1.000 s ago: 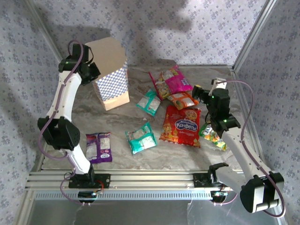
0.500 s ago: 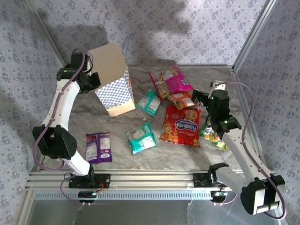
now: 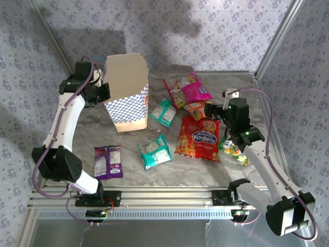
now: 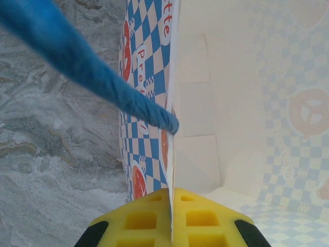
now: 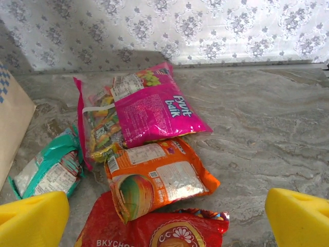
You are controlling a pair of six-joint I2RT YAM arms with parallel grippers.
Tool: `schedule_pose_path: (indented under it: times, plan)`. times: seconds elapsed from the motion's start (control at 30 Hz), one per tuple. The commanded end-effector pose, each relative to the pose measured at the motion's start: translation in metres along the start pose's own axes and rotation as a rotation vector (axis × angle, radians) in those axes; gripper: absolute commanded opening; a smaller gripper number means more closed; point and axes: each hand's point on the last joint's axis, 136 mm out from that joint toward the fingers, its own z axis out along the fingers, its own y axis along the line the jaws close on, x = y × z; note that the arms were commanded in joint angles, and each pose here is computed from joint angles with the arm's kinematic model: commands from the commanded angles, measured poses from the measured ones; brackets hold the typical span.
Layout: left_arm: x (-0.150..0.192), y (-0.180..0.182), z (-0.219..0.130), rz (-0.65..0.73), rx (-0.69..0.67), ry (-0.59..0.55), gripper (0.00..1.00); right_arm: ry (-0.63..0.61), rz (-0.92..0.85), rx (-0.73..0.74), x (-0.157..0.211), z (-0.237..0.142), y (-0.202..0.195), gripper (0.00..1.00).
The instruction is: Place the snacks into the paper bag
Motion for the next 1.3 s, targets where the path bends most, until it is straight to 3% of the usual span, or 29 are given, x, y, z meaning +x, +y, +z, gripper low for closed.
schedule_pose_path:
  times: [0.0, 0.17, 0.5, 1.0, 1.27]
  plan:
    - [0.003, -0.010, -0.009, 0.053, 0.052, -0.004, 0.03, -0.005, -0.036, -0.025, -0.009, -0.004, 0.008, 1.00]
    - [0.005, -0.013, -0.009, 0.083, 0.070, -0.010, 0.07, -0.001, -0.061, -0.043, -0.011, -0.003, 0.017, 1.00]
    - [-0.003, -0.013, -0.023, 0.089, 0.058, -0.052, 0.42, 0.009, -0.111, -0.068, -0.013, 0.001, 0.034, 1.00]
    - [0.001, -0.012, -0.055, 0.102, 0.048, -0.108, 0.55, 0.010, -0.147, -0.124, -0.020, 0.003, 0.055, 1.00]
    - [0.014, -0.006, -0.095, 0.027, 0.033, -0.186, 0.58, -0.016, -0.162, -0.213, -0.042, 0.008, 0.087, 1.00]
